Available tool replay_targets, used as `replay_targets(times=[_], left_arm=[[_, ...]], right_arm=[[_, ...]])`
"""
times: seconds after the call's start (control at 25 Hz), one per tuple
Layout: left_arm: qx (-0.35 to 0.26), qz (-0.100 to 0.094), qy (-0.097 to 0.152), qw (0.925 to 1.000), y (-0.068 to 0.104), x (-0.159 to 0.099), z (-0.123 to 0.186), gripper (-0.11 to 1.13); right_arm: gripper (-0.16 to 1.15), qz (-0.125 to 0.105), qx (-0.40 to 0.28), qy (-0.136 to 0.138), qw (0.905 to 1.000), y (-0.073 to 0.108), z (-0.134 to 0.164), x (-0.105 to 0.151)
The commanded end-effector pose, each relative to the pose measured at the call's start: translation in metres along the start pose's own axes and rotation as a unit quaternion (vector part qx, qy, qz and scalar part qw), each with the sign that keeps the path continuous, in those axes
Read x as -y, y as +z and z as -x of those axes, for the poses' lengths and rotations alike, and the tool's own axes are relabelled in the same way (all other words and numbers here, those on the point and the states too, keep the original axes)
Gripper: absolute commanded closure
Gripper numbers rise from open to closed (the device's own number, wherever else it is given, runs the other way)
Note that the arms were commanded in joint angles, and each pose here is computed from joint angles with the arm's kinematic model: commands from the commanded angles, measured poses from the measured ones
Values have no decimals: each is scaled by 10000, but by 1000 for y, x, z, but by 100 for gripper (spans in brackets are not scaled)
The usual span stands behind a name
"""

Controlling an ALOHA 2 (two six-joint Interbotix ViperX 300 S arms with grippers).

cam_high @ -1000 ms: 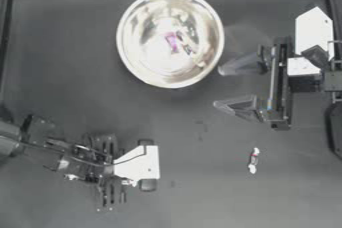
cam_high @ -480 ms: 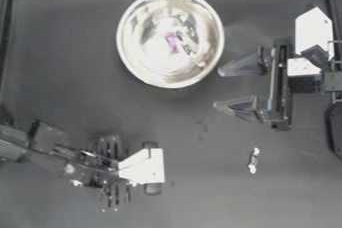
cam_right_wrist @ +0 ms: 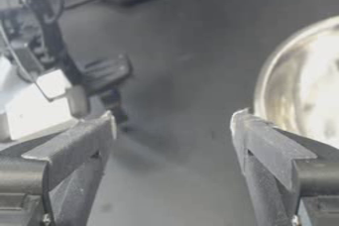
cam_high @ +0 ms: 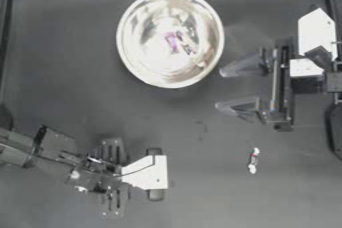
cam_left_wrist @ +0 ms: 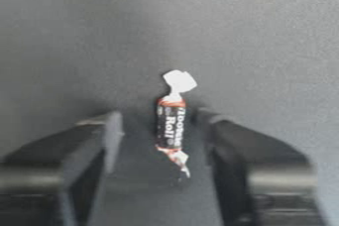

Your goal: Put candies in bowl

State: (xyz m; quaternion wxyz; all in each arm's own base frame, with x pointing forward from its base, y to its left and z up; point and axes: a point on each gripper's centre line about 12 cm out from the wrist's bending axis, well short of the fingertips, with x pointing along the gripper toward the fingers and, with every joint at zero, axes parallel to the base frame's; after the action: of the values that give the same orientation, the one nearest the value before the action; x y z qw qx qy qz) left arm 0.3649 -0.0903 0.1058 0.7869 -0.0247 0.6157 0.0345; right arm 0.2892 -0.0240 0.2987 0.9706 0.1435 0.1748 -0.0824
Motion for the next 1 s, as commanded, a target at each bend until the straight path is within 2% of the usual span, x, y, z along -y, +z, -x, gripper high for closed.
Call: replay_targets(times=[0.04, 0.52, 0.76, 1.0], left_arm=[[232, -8, -108, 9997, 8, 5, 10, 35], [311, -92, -176, 9993, 8, 13, 11, 65], [487, -77, -207, 9986, 9, 9, 25, 65], [786, 33, -181, 9967, 10, -10, 48, 66]], right_arm=[[-1, -21, 181, 79, 9998, 10, 6, -3], [-1, -22, 196, 83, 9998, 11, 6, -4], [-1, -21, 188, 82, 9998, 10, 6, -4], [-1, -38, 174, 72, 9998, 9, 6, -3]])
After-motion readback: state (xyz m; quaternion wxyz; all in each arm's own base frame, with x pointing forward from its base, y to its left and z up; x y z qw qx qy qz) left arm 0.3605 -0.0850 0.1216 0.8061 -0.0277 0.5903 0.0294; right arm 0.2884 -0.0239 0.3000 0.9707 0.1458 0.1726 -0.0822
